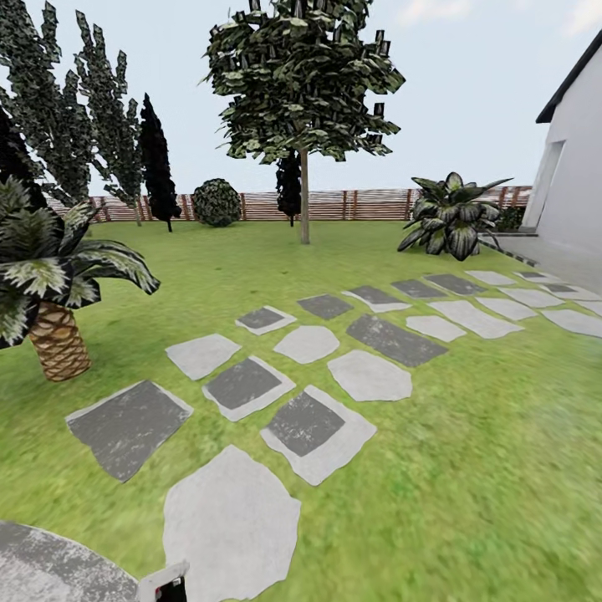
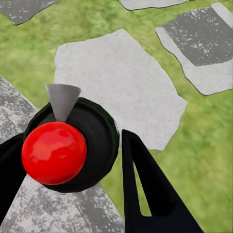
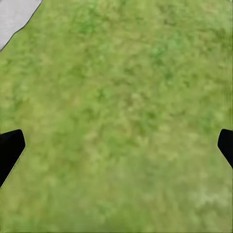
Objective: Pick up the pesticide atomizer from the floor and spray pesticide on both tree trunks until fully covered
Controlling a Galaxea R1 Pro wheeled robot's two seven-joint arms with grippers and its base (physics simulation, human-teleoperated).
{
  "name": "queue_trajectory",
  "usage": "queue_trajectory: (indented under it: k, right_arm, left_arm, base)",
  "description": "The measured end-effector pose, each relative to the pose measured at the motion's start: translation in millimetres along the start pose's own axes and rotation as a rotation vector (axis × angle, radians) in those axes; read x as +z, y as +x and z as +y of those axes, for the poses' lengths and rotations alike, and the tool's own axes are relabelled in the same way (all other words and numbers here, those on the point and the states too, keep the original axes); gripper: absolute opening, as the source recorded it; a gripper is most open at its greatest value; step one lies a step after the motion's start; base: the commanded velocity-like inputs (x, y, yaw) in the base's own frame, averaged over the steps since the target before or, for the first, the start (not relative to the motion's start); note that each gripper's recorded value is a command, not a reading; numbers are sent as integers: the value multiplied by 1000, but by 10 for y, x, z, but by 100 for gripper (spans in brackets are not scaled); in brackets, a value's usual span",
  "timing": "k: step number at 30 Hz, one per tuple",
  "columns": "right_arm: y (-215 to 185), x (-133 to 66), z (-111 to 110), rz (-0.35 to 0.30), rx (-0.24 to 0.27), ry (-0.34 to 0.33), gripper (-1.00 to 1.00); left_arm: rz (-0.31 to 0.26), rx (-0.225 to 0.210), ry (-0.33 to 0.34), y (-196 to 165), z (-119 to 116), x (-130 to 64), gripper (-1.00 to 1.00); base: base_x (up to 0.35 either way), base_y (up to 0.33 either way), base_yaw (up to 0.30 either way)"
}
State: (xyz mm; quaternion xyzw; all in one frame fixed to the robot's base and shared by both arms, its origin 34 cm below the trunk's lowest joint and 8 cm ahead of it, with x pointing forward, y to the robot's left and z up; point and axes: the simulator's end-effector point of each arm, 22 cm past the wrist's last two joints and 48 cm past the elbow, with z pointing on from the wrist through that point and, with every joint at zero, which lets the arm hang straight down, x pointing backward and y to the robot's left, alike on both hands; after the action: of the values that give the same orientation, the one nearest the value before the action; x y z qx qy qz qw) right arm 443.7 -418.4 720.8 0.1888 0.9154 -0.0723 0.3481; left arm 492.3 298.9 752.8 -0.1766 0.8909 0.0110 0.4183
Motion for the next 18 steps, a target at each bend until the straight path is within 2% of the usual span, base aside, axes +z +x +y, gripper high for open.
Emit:
queue_trajectory:
  k: [18]
  right_arm:
    - [1, 0, 4, 0, 1, 0, 100]
  left_arm:
    - [0, 0, -2, -2, 4, 1, -100]
  base:
    - [334, 0, 0]
